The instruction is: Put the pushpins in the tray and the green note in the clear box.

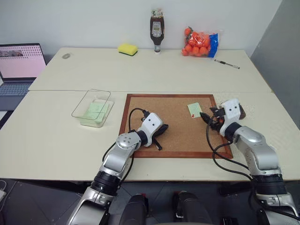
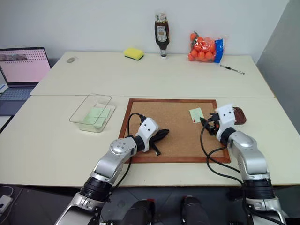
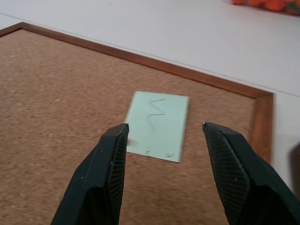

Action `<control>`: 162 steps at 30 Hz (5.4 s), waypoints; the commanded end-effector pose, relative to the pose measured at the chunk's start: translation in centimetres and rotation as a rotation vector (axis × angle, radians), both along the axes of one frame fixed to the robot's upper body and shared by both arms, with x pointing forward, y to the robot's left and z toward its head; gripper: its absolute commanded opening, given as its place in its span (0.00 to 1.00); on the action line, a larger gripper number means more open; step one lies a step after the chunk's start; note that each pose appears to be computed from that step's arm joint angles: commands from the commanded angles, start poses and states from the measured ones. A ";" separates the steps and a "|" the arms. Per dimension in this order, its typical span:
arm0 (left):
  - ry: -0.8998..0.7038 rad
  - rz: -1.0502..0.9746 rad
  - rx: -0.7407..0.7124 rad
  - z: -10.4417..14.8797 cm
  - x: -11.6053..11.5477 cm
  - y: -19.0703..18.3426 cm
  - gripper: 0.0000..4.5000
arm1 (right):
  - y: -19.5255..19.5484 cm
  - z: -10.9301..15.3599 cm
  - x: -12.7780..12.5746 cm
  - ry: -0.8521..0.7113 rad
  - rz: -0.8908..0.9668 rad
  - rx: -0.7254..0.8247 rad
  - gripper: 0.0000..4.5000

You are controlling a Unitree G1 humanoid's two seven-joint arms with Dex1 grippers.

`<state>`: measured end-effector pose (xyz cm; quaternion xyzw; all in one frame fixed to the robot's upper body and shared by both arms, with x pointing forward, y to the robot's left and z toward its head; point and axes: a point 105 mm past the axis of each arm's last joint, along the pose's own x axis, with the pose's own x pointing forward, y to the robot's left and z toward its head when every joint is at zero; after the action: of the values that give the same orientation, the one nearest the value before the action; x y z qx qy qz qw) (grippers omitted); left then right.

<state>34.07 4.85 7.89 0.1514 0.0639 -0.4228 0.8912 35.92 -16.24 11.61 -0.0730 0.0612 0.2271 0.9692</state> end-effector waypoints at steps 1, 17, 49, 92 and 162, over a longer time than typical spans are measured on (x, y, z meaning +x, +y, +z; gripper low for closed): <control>0.011 0.007 0.008 -0.4 0.0 0.1 0.00 | 1.1 0.9 0.9 -0.045 0.022 -0.021 0.59; 0.007 0.006 0.013 -0.4 0.0 0.1 0.00 | 1.9 -1.1 2.6 -0.011 0.039 -0.058 0.41; 0.035 0.022 -0.061 0.1 0.2 -0.2 0.00 | 2.9 5.3 0.9 -0.234 0.105 -0.038 0.00; 0.857 0.168 -0.975 7.6 4.1 -6.3 0.75 | 7.2 5.0 -3.0 -0.303 0.299 -0.209 0.00; 0.122 0.022 -0.484 8.1 0.8 -4.1 0.00 | -13.0 1.7 5.0 -0.043 -0.536 0.052 0.30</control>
<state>34.94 0.92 14.43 -0.0966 0.0471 -0.4180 0.9021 40.45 -28.79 10.96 -0.0254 0.0887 -0.0328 0.9952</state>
